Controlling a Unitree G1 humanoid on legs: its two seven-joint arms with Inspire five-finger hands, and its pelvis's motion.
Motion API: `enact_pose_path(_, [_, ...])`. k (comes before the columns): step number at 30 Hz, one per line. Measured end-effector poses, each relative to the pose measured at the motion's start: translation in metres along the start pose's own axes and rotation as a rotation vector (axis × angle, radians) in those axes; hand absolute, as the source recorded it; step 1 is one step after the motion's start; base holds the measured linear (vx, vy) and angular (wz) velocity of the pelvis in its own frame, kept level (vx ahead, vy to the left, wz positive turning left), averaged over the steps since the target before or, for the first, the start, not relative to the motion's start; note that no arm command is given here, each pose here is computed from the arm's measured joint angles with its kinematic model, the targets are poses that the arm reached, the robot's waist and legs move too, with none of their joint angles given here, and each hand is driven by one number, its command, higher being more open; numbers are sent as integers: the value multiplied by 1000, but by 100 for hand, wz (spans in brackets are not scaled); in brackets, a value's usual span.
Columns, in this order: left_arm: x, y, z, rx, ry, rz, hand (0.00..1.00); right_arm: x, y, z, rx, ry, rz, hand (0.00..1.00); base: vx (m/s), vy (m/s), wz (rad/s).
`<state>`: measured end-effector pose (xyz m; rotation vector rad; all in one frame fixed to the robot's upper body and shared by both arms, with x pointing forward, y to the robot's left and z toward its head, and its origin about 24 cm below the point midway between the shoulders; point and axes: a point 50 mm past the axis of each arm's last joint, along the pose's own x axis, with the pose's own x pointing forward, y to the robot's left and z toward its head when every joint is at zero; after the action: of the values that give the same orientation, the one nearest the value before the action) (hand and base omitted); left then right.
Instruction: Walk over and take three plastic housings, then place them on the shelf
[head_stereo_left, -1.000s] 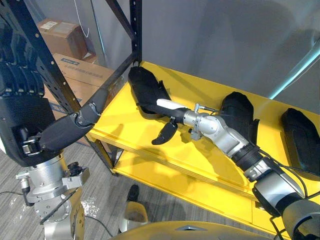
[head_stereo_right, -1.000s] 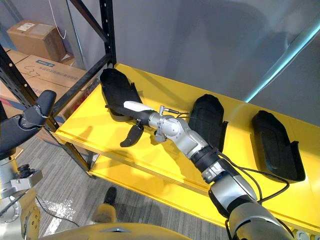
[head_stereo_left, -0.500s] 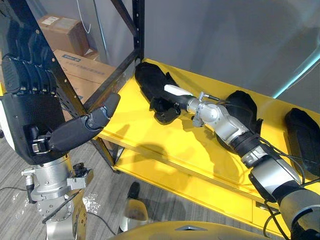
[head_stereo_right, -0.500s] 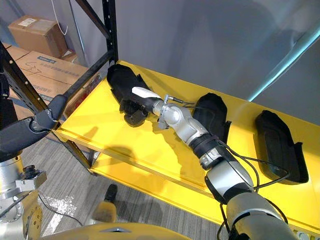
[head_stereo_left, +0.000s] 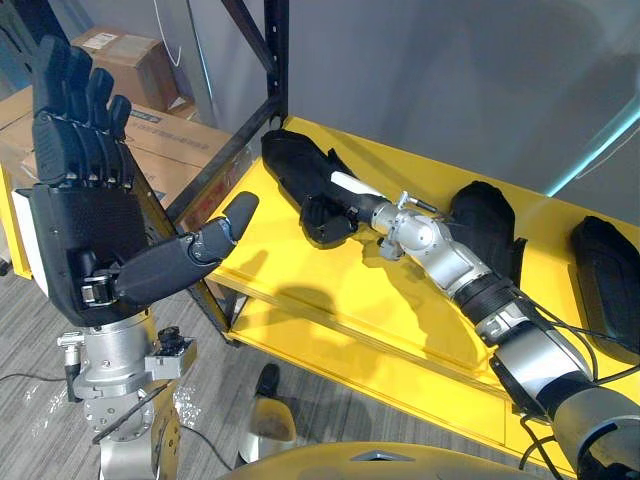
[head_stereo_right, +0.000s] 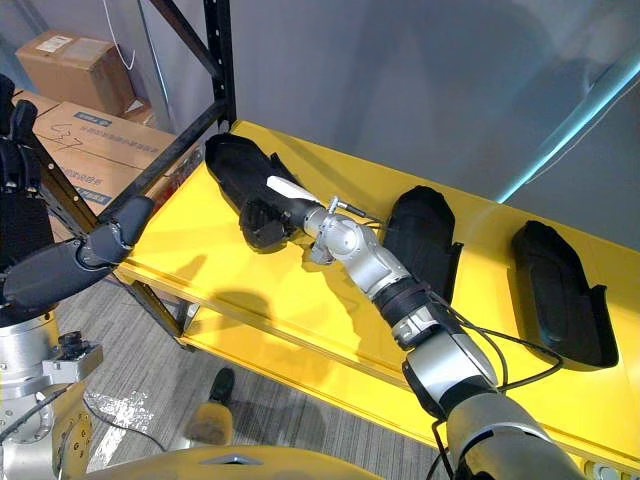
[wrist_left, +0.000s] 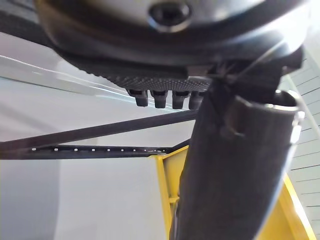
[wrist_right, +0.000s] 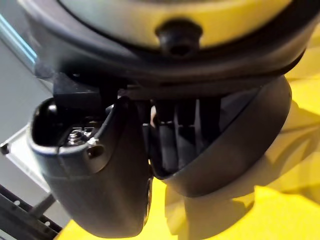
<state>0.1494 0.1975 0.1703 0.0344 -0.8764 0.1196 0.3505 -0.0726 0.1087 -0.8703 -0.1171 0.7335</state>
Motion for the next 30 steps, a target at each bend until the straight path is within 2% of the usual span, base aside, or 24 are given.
enact_pose_path(7, [-1, -5, -4, -33, 30, 8, 100, 3, 23, 5, 240, 4, -109, 0, 0, 0, -4])
enact_pose_path(13, [-3, -12, -6, -81, 49, 67, 100, 12, 40, 19, 341, 34, -226, 0, -9, -7, -6])
enact_pose_path(20, [-5, -22, -10, -106, 83, 86, 100, 19, 47, 29, 402, 95, -362, 0, -1, -3, -1])
enact_pose_path(30, [-7, -29, -13, -147, 117, 113, 100, 25, 59, 42, 412, 135, -399, 0, -8, -6, -3])
